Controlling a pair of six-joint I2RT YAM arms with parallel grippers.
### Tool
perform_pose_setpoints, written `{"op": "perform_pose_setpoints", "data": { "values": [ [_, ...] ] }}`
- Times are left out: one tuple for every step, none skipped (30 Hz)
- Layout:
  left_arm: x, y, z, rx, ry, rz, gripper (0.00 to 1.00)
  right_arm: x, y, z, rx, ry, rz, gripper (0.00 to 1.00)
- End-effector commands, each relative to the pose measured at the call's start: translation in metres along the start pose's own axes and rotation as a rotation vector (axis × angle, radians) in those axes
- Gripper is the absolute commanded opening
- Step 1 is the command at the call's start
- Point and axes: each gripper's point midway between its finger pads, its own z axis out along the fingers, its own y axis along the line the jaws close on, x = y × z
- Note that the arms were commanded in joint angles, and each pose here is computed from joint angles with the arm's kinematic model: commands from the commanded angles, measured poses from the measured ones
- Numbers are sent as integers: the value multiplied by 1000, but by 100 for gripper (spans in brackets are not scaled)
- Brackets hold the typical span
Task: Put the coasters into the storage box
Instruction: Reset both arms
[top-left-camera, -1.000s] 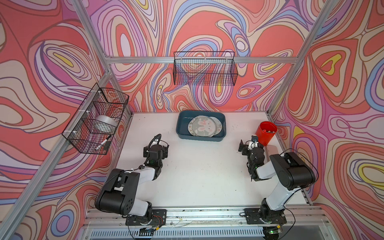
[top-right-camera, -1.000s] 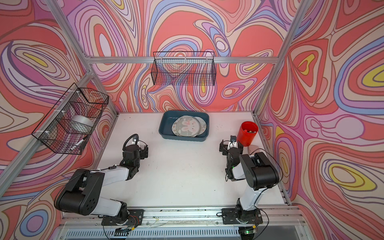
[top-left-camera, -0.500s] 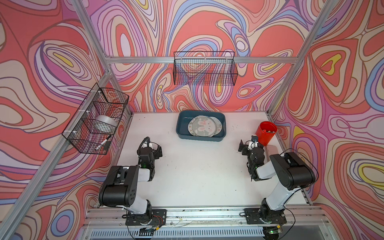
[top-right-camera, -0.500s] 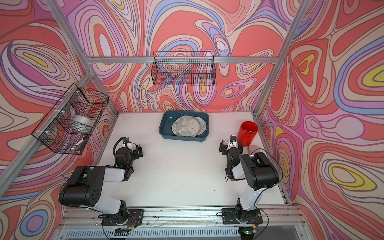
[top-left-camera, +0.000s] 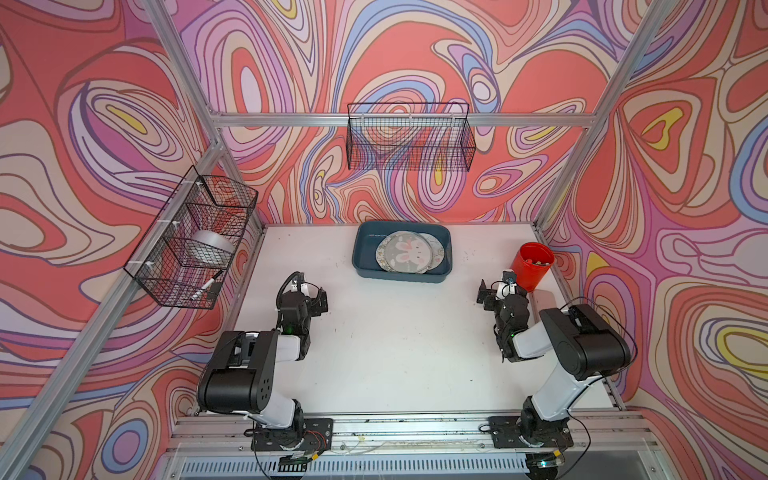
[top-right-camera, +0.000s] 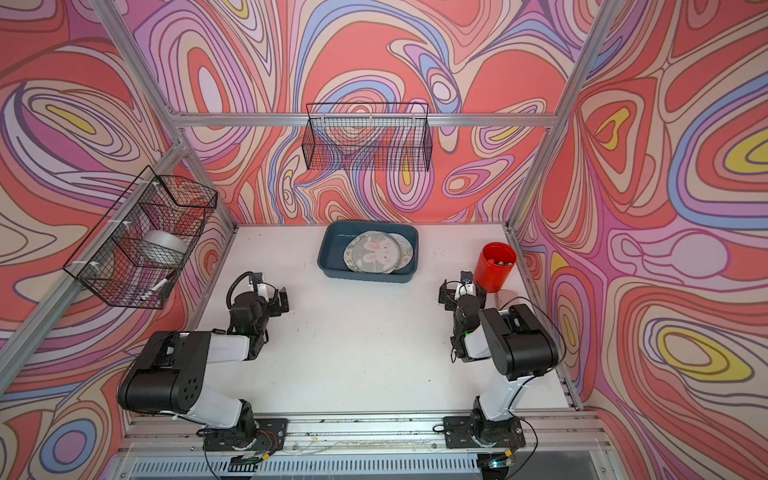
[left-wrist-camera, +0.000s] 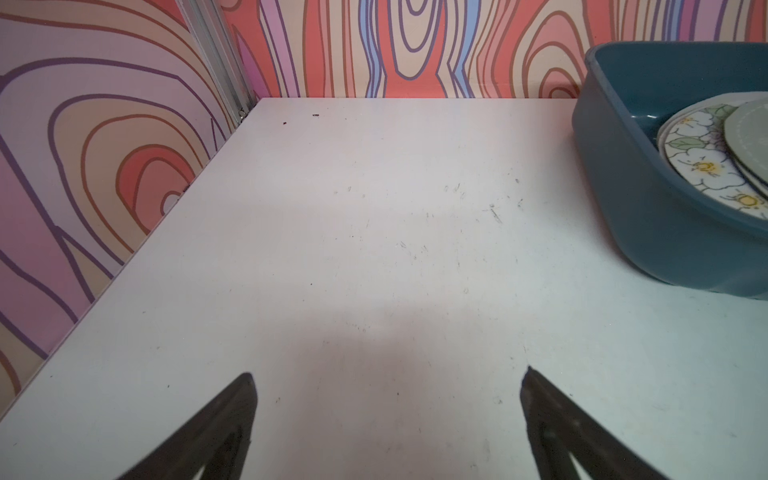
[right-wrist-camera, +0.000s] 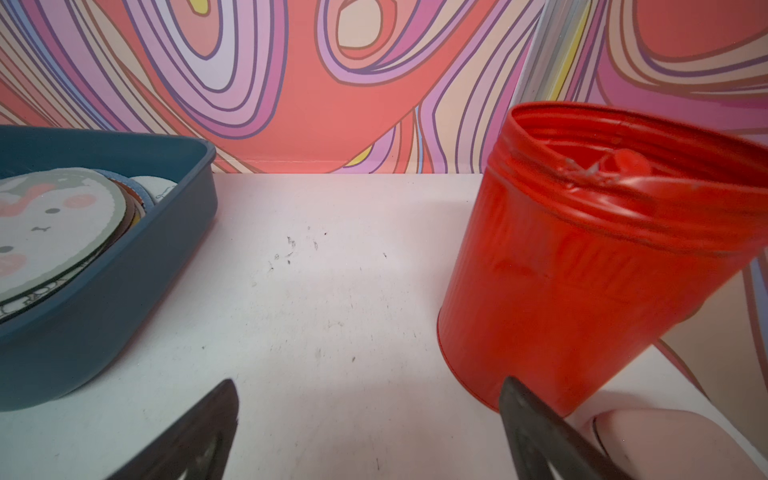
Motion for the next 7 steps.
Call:
{"op": "perform_pose_setpoints", "data": {
  "values": [
    [-4,-7,3,35,-9,13,100,-9,-1,2,0,-22,6,98],
    [-5,-12,4,59,-5,23,100,-8,-1,2,1,-21,4,98],
    [-4,-13,3,65,-4,25,100,-9,-1,2,0,-23,7,98],
    [-4,-12,3,63,-5,25,100,-9,-1,2,1,-22,7,98],
    [-4,-12,3,62,-5,26,100,-9,-1,2,2,-22,7,98],
    [-4,-12,3,61,-7,26,100,-9,-1,2,1,-22,6,98],
    [-4,-10,2,50,-11,23,100,-9,-1,2,1,-23,7,98]
  ]
}}
